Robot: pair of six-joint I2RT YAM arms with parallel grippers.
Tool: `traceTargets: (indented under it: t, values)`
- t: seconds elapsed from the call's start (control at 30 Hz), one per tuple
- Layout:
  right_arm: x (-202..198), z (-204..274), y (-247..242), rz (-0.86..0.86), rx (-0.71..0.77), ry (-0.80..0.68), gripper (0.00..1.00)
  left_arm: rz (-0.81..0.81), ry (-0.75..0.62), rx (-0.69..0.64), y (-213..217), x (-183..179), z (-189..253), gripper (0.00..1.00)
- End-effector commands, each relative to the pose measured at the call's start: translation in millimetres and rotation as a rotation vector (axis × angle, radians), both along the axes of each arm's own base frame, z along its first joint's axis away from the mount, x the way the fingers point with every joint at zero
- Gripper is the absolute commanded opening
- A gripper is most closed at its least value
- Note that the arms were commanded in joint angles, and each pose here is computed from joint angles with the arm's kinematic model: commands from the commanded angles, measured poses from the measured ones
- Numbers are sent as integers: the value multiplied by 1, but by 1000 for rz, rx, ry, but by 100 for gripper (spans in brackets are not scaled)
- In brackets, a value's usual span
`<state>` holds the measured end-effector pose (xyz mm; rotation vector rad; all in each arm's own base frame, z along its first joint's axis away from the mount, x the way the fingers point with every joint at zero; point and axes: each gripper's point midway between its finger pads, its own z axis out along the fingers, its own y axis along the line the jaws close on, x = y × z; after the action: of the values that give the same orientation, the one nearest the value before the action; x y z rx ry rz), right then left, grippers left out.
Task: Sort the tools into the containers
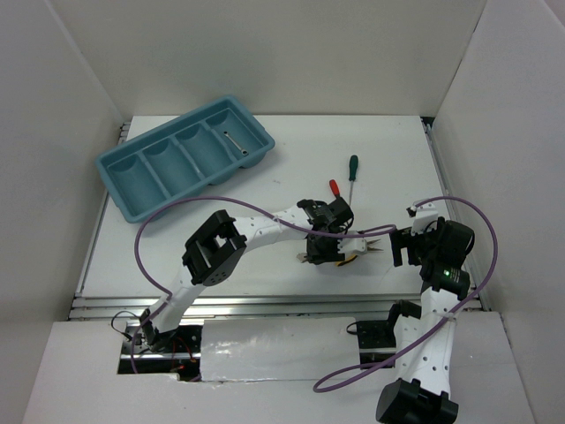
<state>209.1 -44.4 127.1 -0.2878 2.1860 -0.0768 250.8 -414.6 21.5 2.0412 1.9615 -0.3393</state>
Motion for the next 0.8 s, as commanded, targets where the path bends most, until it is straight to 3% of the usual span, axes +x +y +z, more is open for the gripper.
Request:
traceTargets:
  t: [0.0,0.07,0.2,0.43,0.77]
  values:
    - [1,17,1,14,-13,-30,96,-14,11,119,21,-2,-34,53]
    - [1,18,1,15,-11,-29,96,-11,15,138,24,-1,-38,47]
    - [1,18,1,20,-15,-33,96,-5,19,147,31,4,-37,24]
    - [-2,19,16,109,4,-36,95,55,-34,48,40,13,0,3]
    - [-6,15,58,380,177,64,92,174,-75,-135,57,25,67,0]
